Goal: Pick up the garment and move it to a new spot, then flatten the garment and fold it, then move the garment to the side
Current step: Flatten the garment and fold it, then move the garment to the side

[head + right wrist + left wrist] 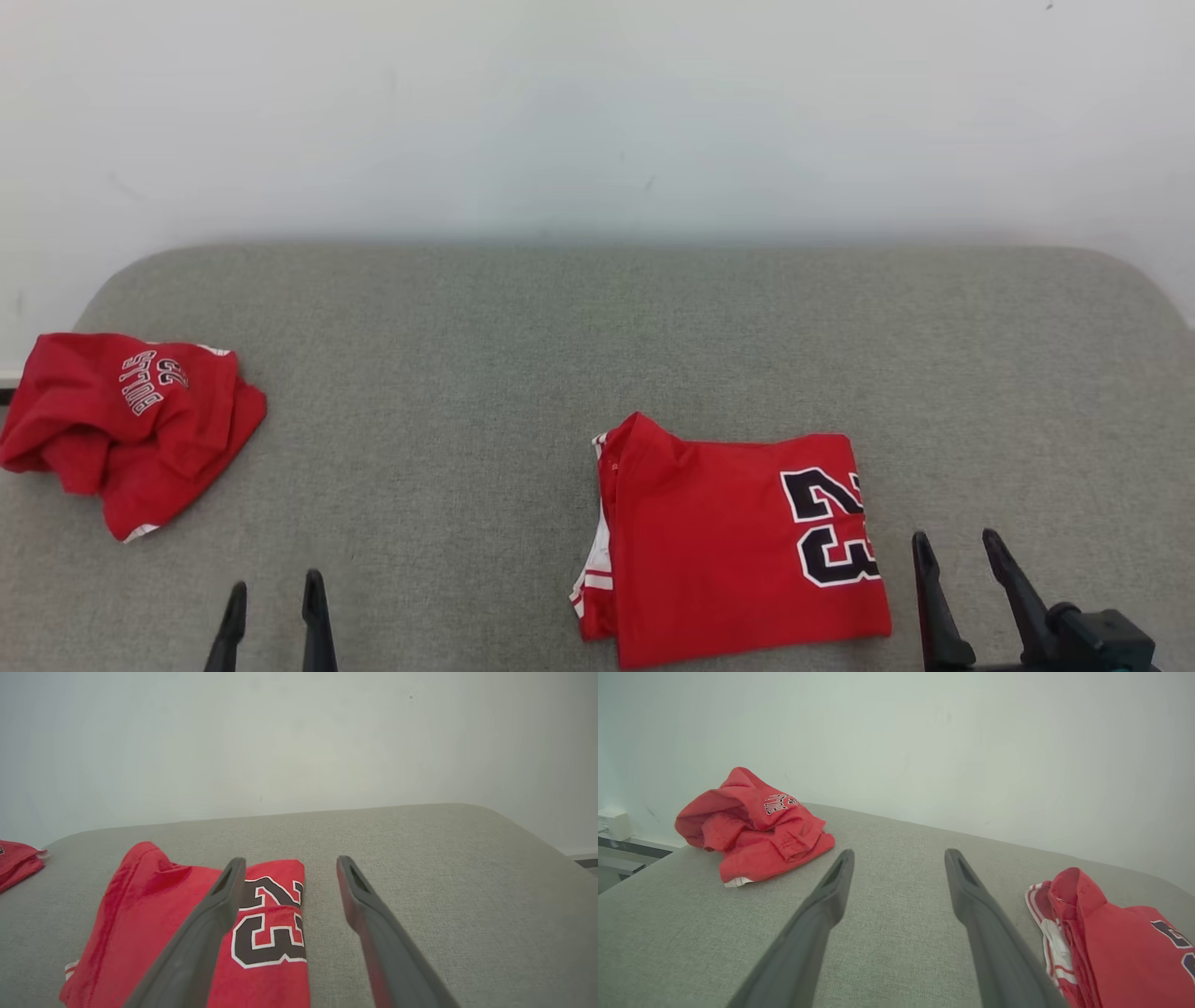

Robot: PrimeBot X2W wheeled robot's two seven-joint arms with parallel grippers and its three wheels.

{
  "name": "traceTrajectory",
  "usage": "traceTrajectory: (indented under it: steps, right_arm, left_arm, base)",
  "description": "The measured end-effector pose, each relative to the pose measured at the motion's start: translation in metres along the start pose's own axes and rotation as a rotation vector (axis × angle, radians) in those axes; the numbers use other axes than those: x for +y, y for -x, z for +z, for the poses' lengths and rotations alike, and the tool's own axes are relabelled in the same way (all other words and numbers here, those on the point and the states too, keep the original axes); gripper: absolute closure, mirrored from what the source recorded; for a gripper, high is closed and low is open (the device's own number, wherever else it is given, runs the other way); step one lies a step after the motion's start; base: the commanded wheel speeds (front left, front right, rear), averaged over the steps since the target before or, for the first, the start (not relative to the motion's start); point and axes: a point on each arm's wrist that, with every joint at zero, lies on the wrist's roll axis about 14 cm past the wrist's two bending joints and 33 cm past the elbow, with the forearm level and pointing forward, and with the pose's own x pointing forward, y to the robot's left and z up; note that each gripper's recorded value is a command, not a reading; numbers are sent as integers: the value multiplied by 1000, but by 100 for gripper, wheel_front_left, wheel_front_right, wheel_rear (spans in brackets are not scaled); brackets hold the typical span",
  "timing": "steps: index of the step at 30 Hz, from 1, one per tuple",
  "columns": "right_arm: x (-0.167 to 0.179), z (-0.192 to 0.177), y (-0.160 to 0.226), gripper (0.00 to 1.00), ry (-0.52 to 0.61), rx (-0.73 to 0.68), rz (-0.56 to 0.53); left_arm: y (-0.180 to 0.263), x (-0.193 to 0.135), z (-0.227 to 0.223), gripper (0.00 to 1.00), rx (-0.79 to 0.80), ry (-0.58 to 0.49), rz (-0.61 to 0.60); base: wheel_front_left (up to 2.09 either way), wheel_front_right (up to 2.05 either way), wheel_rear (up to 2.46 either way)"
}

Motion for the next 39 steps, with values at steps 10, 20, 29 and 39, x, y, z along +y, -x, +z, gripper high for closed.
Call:
traceTrajectory:
  steps: [10, 20, 29, 39]
  right_arm:
    - [-22, -11, 20, 0, -2, 10, -66]
    - [-29, -8, 21, 0, 24, 3, -92]
    - [-25, -8, 15, 0, 50, 23, -83]
    - [-27, -23, -23, 0, 92, 371, -49]
  left_arm:
    - [16, -1, -30, 0, 99, -25, -23]
    - [16, -1, -31, 0, 105, -20, -30]
    - [17, -5, -34, 0, 112, -17, -42]
    - [15, -8, -39, 0, 130, -8, -46]
  base:
    - [0, 0, 0]
    - [0, 0, 0]
    - [0, 0, 0]
    - [0, 0, 0]
